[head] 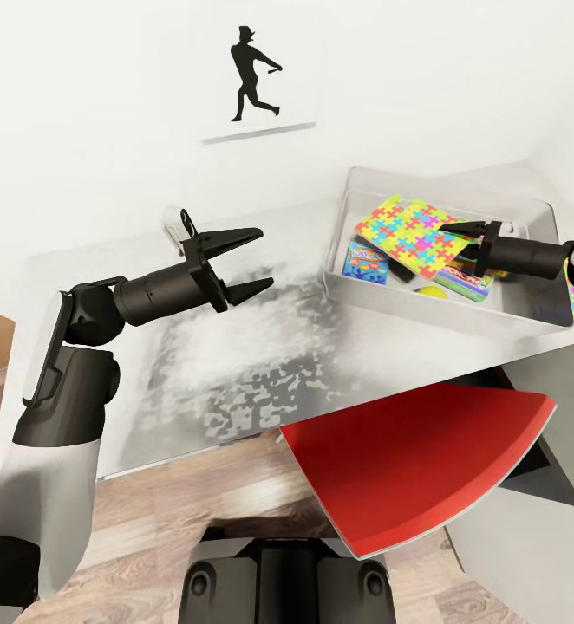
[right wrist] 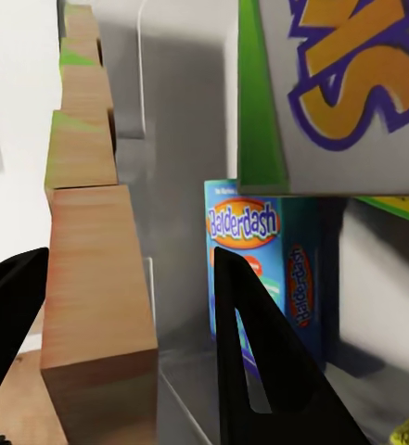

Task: Put all the toys in the child's room - the three board games (two on the bed and one on the table), the two jigsaw puzzles on the table, and the tennis ball on the table - inside the toy box on the table in the child's room.

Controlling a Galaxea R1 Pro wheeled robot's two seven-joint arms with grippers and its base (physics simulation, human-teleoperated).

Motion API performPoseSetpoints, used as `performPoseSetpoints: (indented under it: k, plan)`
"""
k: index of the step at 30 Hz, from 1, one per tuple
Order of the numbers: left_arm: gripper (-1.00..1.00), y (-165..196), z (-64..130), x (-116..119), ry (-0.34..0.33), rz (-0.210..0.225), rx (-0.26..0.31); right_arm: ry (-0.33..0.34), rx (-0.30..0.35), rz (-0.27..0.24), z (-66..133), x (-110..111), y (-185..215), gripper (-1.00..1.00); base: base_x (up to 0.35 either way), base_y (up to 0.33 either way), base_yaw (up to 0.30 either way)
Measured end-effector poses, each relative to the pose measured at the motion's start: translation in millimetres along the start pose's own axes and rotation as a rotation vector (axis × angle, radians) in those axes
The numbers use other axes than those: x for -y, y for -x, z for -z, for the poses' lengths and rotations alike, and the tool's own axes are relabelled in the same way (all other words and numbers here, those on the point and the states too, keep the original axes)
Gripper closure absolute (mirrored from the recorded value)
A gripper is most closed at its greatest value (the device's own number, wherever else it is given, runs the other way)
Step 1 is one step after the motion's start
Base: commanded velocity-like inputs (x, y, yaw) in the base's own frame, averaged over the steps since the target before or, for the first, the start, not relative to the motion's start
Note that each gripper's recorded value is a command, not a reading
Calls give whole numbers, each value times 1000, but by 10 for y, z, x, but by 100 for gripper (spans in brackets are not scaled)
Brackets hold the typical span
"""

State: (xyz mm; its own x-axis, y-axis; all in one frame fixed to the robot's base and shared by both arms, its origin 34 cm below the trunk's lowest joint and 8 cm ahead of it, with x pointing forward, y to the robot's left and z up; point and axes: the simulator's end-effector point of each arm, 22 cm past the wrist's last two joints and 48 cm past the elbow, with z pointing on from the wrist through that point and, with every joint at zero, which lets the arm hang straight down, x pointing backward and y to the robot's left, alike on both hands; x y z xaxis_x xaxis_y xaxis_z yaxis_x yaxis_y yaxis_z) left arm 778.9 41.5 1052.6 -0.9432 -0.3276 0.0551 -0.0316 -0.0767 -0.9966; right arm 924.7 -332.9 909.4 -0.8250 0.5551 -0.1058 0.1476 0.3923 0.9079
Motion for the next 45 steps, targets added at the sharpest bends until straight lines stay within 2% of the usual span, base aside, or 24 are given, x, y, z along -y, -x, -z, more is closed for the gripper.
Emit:
performPoseSetpoints:
  k: [27,28,45]
  plan:
    - [-100,1,-2,6,0,-2,-1,-5,-9,-3,-48,15,-37,100,0,0,0]
    - [-100,1,-1,5,0,-2,-1,-4,-9,-3,-48,14,-37,-100,0,0,0]
    - [-100,1,-1,6,0,-2,-1,-4,-8,-2,-47,9,-34,-100,0,0,0]
